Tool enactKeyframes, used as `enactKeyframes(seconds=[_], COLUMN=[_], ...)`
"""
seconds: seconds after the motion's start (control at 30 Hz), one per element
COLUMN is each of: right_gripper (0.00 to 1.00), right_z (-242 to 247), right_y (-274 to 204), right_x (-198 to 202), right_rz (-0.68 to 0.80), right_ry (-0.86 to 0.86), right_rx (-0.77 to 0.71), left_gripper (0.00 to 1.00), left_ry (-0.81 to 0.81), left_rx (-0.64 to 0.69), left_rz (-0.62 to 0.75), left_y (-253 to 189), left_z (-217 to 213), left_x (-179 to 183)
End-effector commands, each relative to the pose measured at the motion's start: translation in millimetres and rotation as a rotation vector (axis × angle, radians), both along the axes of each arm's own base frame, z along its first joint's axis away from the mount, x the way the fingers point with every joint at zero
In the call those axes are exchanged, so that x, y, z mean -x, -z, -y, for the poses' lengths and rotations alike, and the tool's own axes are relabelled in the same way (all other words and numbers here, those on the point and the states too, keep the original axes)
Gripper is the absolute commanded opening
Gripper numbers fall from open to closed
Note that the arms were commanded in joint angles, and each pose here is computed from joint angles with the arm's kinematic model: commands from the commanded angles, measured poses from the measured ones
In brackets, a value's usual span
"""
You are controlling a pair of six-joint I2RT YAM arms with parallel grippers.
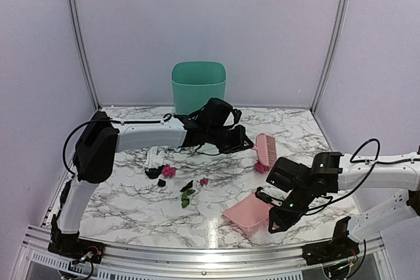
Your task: Sweep away the paper scraps from the table
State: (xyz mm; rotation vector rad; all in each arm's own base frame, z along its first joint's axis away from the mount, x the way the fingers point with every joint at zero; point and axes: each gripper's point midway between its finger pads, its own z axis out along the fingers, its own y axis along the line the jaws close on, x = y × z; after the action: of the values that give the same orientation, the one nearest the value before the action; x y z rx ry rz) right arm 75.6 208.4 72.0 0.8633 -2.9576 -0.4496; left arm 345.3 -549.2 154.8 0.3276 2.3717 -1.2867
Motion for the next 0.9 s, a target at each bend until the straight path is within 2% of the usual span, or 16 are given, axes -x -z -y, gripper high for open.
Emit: enactKeyframes(seconds=[0.0,0.33,0.47,0.6,0.87], right_gripper=[0.0,0.0,0.0,0.0,0.0], right_z=[-3.3,-11.2,-16.8,-29.3,-48.3], right_y=[-1.2,-0.6,-2.0,-3.0,-0.9], right_x=[0.9,-8.2,-15.6,-29.5,-56.4], right_rz=[-0.002,0.02,0.044,0.078,0.125], right_ry=[-0.009,-0.038,-0.053,-0.074,-0.133], right_rx=[-0.007,0.011,0.016,0.014,0.043], left_gripper=[0.0,0.0,0.0,0.0,0.0], left_ry=[-0.065,-0.085,-0.101,-0.093,-0.086], left_rx=[-0.104,-0.312,-0.446,-0.54,-0.595], left_rz=[-0.084,0.007,0.054,0.045,0.039], left_y=[34.6,31.0,34.4,39.5,31.7], left_z=[-18.4,-79.8,-122.7,-163.8,-209.6], left_x=[-3.3,7.8,9.6,19.1,52.6])
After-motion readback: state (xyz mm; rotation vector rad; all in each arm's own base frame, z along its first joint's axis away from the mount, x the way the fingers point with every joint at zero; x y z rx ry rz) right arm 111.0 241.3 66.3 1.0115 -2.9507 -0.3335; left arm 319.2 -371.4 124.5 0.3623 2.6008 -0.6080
